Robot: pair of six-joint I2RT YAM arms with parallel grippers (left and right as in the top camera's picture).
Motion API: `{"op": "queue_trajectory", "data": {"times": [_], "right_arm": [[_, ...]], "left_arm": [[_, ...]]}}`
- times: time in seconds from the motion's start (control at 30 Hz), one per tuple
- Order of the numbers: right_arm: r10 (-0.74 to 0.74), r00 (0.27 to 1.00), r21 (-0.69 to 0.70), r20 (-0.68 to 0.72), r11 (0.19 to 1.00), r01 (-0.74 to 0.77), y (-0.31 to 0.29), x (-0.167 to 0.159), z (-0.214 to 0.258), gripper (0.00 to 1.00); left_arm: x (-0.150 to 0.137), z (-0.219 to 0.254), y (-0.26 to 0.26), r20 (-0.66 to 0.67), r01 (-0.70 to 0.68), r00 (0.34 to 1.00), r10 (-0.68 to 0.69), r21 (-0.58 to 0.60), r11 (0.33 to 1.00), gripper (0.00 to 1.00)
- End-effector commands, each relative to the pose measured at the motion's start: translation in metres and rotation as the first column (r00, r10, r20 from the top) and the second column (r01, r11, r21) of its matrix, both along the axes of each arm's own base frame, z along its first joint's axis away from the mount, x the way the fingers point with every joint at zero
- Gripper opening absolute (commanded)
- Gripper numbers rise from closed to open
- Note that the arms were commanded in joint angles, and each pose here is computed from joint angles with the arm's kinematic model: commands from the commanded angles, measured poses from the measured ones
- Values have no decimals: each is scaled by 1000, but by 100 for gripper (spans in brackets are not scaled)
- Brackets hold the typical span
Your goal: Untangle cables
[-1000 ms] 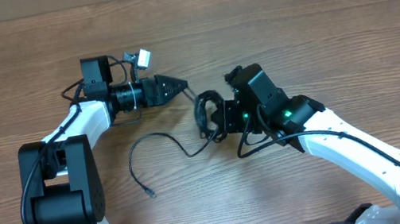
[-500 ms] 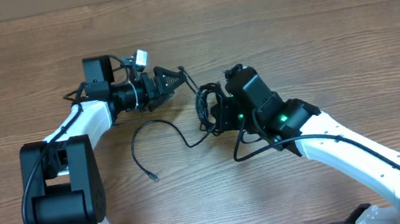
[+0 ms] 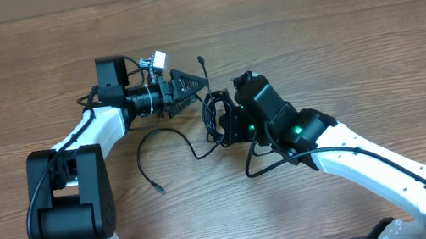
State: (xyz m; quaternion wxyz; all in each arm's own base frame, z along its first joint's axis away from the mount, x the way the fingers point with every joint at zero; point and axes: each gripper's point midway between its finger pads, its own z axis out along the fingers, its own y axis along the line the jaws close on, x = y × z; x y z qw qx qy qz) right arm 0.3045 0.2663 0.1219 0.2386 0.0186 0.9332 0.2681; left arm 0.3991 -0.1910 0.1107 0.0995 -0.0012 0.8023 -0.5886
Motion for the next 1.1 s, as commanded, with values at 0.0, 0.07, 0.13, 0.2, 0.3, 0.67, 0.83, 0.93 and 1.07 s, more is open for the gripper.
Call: {"op": "queue_trajectory", "data": {"times": [0.0, 0.07, 0.13, 0.2, 0.3, 0.67, 0.83, 0.93, 1.07], "right_arm": [[3, 1000, -9, -7, 1000, -3, 4, 1, -5, 4], [3, 1000, -18, -18, 1000, -3, 5, 1, -11, 4], [3, 1000, -25, -26, 1000, -3, 5, 2, -16, 4], [6, 1000, -29, -25, 1000, -7, 6, 4, -20, 4], [8, 1000, -25, -19, 1000, -8, 8, 5, -20, 4], [-33, 999, 11, -43, 999, 34, 10, 6, -18, 4], [-94, 992, 44, -86, 994, 98, 9, 6, -18, 4], [-108, 990, 51, -95, 992, 113, 9, 6, -18, 4], [-118, 988, 63, -96, 990, 125, 10, 8, -17, 4]], "left_arm": [[-2, 5, -2, -6, 18, 1000, -18, -28, 999, 94], [-2, 5, -2, -6, 18, 1000, -18, -28, 999, 91], [-2, 5, -2, -6, 18, 1000, -18, -28, 999, 85], [-2, 5, -2, -6, 18, 1000, -18, -27, 999, 82], [-2, 5, -2, -6, 17, 1000, -18, -27, 999, 78], [7, -5, 3, -1, -35, 999, 35, 37, 999, 11], [11, -10, 6, 20, -56, 998, 54, 70, 996, 4], [11, -10, 6, 53, -46, 998, 42, 76, 996, 4], [8, -5, 3, 120, -4, 993, -3, 60, 998, 4]]}}
